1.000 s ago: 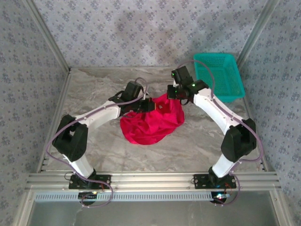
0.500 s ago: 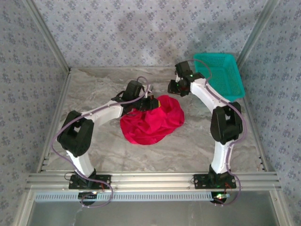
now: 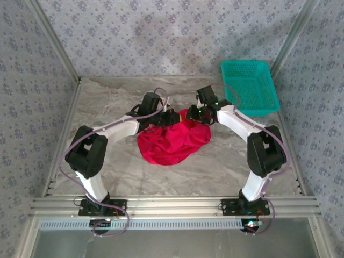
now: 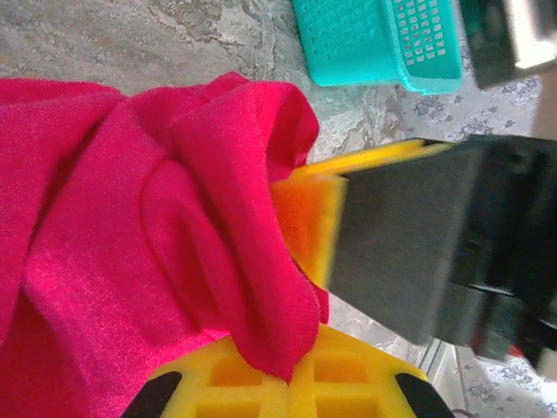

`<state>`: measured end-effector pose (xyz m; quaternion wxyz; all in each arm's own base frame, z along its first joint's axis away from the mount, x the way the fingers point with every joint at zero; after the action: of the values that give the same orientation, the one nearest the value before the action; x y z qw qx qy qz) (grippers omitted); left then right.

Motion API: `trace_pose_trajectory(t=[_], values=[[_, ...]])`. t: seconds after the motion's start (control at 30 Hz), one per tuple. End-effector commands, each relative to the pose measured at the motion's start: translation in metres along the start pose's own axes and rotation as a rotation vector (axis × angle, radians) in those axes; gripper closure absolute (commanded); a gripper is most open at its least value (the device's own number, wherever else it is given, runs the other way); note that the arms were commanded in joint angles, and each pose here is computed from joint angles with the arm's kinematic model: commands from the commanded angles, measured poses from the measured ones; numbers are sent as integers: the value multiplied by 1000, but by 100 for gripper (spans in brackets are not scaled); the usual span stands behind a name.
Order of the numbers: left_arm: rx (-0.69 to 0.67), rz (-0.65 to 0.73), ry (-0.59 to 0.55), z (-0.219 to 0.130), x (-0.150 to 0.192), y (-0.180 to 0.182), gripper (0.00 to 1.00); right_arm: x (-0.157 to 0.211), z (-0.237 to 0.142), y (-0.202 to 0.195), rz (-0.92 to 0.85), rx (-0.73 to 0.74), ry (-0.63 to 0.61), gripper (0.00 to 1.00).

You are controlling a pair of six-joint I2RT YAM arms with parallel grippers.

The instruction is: Fold the inside-out t-shirt

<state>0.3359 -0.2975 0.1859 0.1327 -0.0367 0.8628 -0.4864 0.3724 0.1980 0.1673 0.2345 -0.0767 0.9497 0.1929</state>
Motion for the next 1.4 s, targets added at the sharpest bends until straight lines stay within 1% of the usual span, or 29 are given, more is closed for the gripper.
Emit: trace_pose_trajectory(t=[0.0, 0.07, 0.13, 0.2, 0.23, 0.27, 0.33, 0.37, 0.5, 0.6, 0.7, 0.77, 0.83, 0.9, 0.97, 1.03, 1.07, 1.1, 1.2, 1.27, 1.37], values=[[30, 15, -8, -8, 1, -8, 100, -12, 12, -1, 21, 2, -4, 60], [28, 17, -10, -9, 1, -8, 100, -12, 20, -2, 35, -2, 7, 57], [28, 19, -10, -10, 1, -9, 100, -14, 25, -3, 43, -2, 4, 56], [25, 20, -9, -11, 1, -9, 100, -17, 27, -3, 49, 4, 0, 59], [24, 21, -8, -11, 1, -9, 100, -19, 25, -3, 50, 7, -1, 66], [22, 24, -7, -11, 1, -9, 100, -21, 21, -1, 49, 6, -3, 76], [17, 27, -10, -13, -1, -8, 100, -25, 7, 3, 36, 8, -12, 94], [11, 31, -12, -14, -2, -7, 100, -26, -5, 6, 29, 0, -13, 100], [-8, 39, -37, -21, -13, -2, 100, -32, -65, 26, 3, -106, -39, 100], [-1, 37, -50, -24, -22, -2, 100, -36, -112, 36, -4, -210, -94, 100], [7, 42, -55, -26, -28, -4, 100, -37, -146, 39, 23, -330, -125, 100], [11, 42, -56, -26, -31, -5, 100, -37, -160, 39, 52, -418, -133, 100], [16, 43, -50, -24, -32, -6, 100, -38, -166, 36, 97, -496, -132, 100], [26, 39, -42, -23, -32, -7, 100, -46, -167, 32, 107, -564, -168, 100], [35, 40, -39, -22, -30, -7, 100, -54, -156, 26, 159, -611, -165, 100], [49, 54, -31, -21, -27, -9, 100, -64, -139, 20, 210, -621, -149, 100], [60, 63, -25, -21, -25, -11, 100, -71, -126, 14, 231, -591, -143, 97], [75, 71, -21, -20, -23, -12, 100, -77, -111, 8, 249, -538, -134, 86], [135, 77, -9, -19, -18, -16, 100, -93, -71, -17, 258, -323, -94, 63], [169, 67, -5, -18, -15, -16, 100, -95, -57, -27, 240, -214, -70, 59], [176, 52, 2, -16, -12, -10, 100, -84, -58, -24, 190, -146, -82, 57]])
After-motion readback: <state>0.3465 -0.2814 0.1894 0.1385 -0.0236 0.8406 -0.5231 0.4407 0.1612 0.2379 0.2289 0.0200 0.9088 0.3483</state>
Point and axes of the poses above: each hand's point on the last joint's axis, 136 mm out from that joint toward the fingers, its own z axis out along the fingers, its own y axis along the line the jaws close on, x = y × z, the point moved 6 cm from there along -z, back along the fingers, and after that the axes turned 13 degrees about -z, right-handed, at the moved point
